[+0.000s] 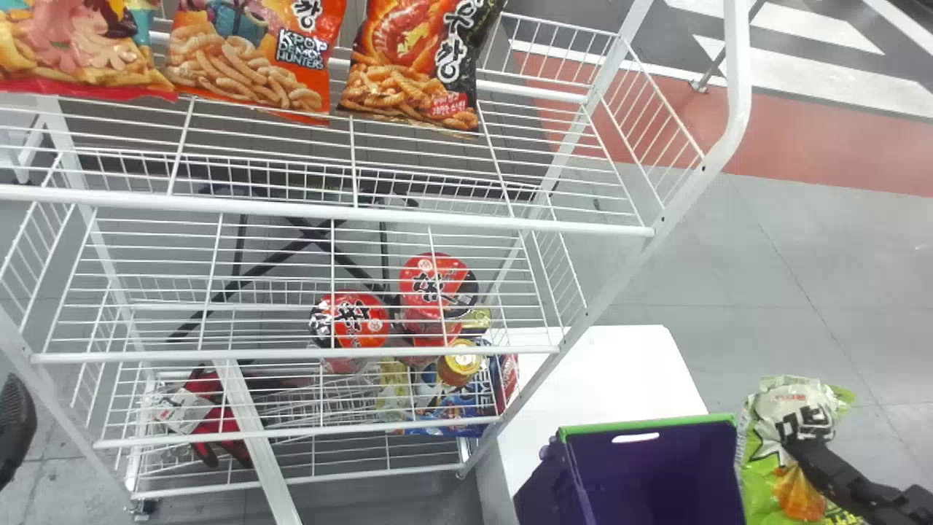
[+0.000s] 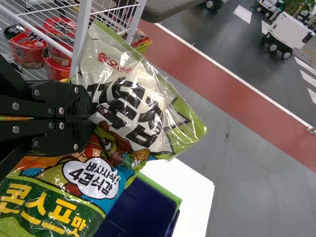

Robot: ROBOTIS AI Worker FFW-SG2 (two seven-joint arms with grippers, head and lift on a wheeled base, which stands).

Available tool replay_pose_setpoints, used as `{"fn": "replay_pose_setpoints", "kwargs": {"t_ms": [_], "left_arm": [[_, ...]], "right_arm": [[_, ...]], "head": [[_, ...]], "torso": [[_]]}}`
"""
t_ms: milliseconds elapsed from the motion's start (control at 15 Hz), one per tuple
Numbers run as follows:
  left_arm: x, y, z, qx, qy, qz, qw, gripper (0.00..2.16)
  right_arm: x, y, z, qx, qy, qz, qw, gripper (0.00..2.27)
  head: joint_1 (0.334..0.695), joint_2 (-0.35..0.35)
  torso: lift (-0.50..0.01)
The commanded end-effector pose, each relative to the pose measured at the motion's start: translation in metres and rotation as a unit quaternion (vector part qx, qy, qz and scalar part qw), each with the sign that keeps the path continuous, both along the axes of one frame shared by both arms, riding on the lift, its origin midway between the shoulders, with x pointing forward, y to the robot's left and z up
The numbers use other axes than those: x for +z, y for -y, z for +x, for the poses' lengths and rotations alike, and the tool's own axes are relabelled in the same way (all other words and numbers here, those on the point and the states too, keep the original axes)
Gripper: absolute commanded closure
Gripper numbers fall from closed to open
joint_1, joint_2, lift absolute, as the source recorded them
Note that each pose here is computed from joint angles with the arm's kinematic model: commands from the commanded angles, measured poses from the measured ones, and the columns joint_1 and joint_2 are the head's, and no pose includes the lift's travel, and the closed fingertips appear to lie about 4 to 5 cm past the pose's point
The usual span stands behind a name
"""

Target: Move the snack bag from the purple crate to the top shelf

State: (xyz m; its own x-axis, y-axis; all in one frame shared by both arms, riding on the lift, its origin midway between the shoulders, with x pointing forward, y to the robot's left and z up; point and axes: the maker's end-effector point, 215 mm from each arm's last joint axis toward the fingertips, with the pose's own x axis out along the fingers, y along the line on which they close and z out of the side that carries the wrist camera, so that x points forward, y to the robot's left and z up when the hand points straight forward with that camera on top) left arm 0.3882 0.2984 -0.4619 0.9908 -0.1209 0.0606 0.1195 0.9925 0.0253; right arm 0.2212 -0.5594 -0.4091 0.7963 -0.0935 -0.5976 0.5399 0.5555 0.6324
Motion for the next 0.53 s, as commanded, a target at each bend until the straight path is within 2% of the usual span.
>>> {"fn": "replay_pose_setpoints", "kwargs": {"t_ms": [0, 467], "left_arm": [[0.0006, 0.0001, 0.0009, -0.001, 0.001, 0.001, 1.0000, 0.13], [0.0015, 0.0017, 0.0010, -0.003, 0.001, 0.000, 1.0000, 0.13]], "right_arm": [[0.0025, -0.0051, 0.0004, 0.005, -0.002, 0.000, 1.000, 1.66], [0.0031, -0.0070, 0.0012, 0.007, -0.001, 0.000, 1.000, 1.66]], "head": [[0.695, -0.350], [0.695, -0.350]], "torso": [[-0.174], [-0.147]]}}
